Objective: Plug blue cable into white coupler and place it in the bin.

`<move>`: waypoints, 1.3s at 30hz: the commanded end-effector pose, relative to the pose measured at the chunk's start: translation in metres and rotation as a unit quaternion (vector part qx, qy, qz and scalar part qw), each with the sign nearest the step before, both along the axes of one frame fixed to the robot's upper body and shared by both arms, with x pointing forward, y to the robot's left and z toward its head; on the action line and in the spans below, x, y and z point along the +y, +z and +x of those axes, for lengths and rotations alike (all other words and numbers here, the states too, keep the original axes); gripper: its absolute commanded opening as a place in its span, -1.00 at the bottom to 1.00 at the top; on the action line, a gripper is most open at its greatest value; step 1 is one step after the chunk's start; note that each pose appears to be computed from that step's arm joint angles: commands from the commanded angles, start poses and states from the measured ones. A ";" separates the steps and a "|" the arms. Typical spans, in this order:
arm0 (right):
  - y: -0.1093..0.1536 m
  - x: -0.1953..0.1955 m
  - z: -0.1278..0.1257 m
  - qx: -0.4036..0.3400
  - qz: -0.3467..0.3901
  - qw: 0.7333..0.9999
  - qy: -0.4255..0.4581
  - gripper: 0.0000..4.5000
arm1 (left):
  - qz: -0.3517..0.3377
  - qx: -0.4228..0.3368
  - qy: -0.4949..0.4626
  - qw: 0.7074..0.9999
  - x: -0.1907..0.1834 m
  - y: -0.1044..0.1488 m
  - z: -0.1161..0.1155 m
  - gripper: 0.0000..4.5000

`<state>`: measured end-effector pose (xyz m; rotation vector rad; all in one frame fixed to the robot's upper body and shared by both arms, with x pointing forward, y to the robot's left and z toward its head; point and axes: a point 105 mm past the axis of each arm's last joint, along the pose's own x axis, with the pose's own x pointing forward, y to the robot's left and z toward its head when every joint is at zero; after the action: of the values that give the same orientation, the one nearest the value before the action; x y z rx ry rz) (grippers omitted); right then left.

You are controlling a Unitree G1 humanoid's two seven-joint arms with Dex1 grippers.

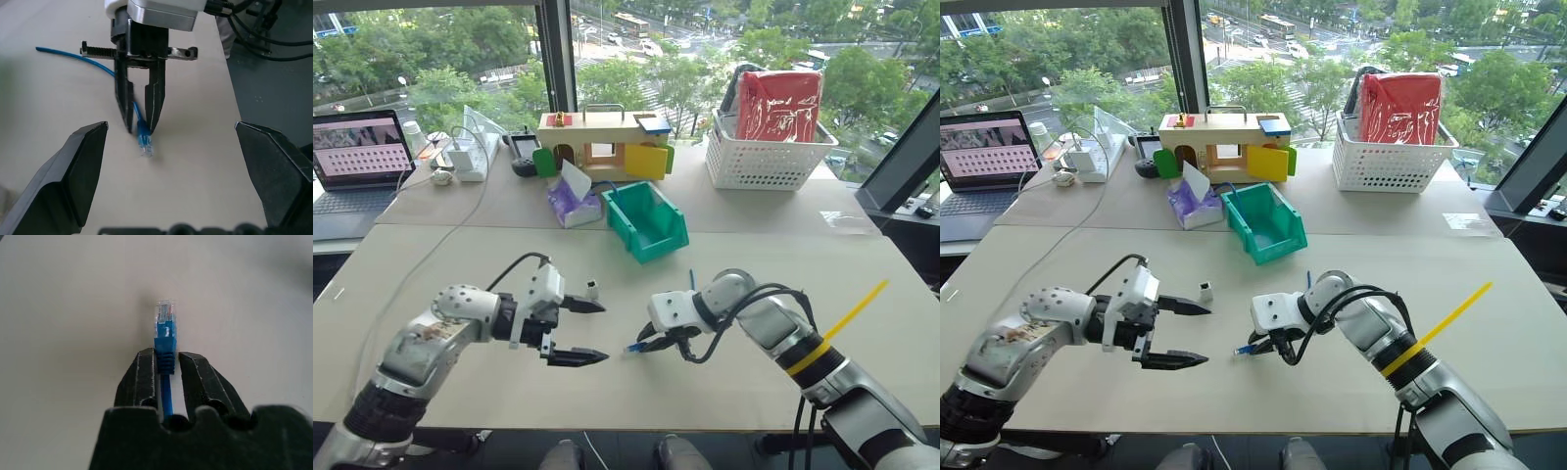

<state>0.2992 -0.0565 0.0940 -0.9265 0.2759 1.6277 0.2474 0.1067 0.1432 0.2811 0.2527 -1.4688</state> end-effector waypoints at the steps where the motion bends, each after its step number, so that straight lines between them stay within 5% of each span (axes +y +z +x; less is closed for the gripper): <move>1: 0.017 -0.018 0.004 0.011 0.029 0.998 -0.056 0.13 | 0.014 -0.014 -0.011 1.000 -0.007 0.000 -0.006 1.00; 6: 0.027 -0.051 -0.001 -0.024 0.000 0.993 -0.113 0.91 | 0.033 -0.025 0.015 0.999 -0.005 -0.017 0.003 1.00; 19: 0.054 -0.120 -0.046 0.004 -0.005 0.947 -0.321 0.91 | 0.027 -0.065 0.015 0.997 -0.038 -0.056 0.021 1.00; 22: 0.055 -0.123 -0.053 -0.001 0.000 0.940 -0.342 0.93 | 0.042 -0.072 0.015 0.996 -0.034 -0.066 0.028 0.70; 32: 0.069 -0.122 -0.072 0.003 0.005 0.922 -0.387 0.93 | 0.071 -0.011 -0.017 0.997 -0.035 -0.084 0.025 -0.91; 36: 0.067 -0.105 -0.080 0.082 0.096 0.905 -0.406 0.93 | 0.043 -0.021 -0.015 0.999 -0.043 -0.072 0.033 -1.00; 39: 0.059 -0.094 -0.085 0.168 0.193 0.861 -0.440 0.93 | -0.021 -0.026 -0.001 0.999 -0.056 -0.046 0.042 -1.00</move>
<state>0.2194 -0.1513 0.1515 -0.2392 0.5116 0.9433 0.2836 0.0589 0.0728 0.3441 0.2712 -1.4667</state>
